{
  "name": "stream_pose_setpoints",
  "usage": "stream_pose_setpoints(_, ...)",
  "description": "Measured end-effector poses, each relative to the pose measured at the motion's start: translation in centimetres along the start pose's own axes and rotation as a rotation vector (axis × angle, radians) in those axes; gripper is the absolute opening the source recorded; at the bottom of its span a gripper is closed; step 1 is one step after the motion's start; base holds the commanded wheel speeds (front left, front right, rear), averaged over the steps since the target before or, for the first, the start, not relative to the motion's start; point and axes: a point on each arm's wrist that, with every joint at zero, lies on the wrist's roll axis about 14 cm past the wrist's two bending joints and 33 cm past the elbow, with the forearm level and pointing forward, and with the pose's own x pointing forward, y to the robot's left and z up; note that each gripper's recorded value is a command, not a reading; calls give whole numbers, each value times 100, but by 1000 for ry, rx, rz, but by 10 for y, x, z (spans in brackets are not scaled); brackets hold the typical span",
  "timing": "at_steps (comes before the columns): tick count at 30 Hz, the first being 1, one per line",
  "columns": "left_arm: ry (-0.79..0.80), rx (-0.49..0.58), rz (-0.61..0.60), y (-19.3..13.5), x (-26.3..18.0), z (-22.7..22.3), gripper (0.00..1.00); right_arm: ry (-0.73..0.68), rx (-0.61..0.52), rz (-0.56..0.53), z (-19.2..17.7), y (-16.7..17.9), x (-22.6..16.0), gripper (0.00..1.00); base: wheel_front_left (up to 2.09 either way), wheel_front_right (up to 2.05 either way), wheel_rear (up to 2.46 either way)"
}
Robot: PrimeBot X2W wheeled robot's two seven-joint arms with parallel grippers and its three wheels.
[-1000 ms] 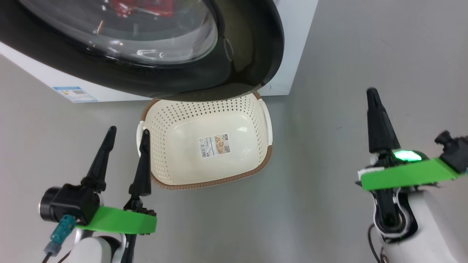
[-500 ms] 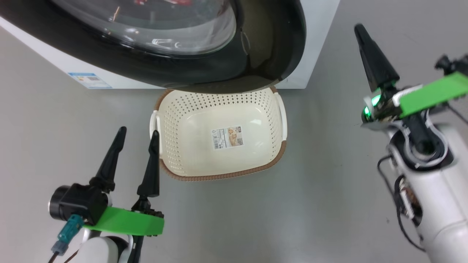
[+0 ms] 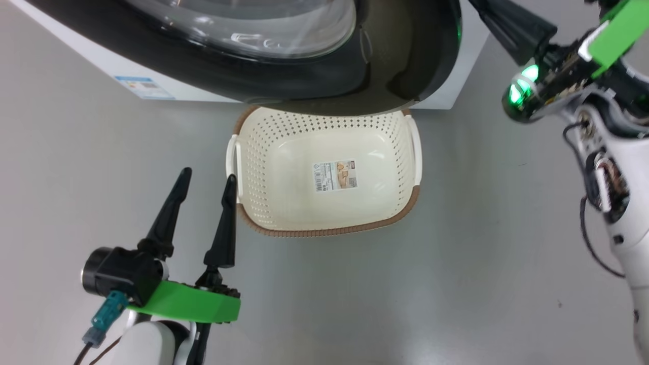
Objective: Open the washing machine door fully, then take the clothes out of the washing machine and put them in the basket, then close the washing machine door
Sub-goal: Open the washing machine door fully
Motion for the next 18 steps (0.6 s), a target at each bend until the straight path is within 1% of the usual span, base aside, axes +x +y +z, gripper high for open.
stream_pose_setpoints(6, 9, 1, 16, 5, 2, -3, 100, 131, -18, -27, -8, -5, 18, 0, 0, 0, 0)
stream_pose_setpoints(11, 21, 3, 40, 11, -1, -7, 100, 196, -32, -42, -12, -10, 24, 0, 0, 0, 0)
stream_pose_setpoints(14, 20, -4, 47, 13, -1, -6, 100, 239, -62, -63, -19, -12, 27, 0, 0, 0, 0)
stream_pose_setpoints(18, 12, -9, 49, 13, -2, -3, 100, 274, -82, -71, -27, -8, 26, 0, 0, 0, 0)
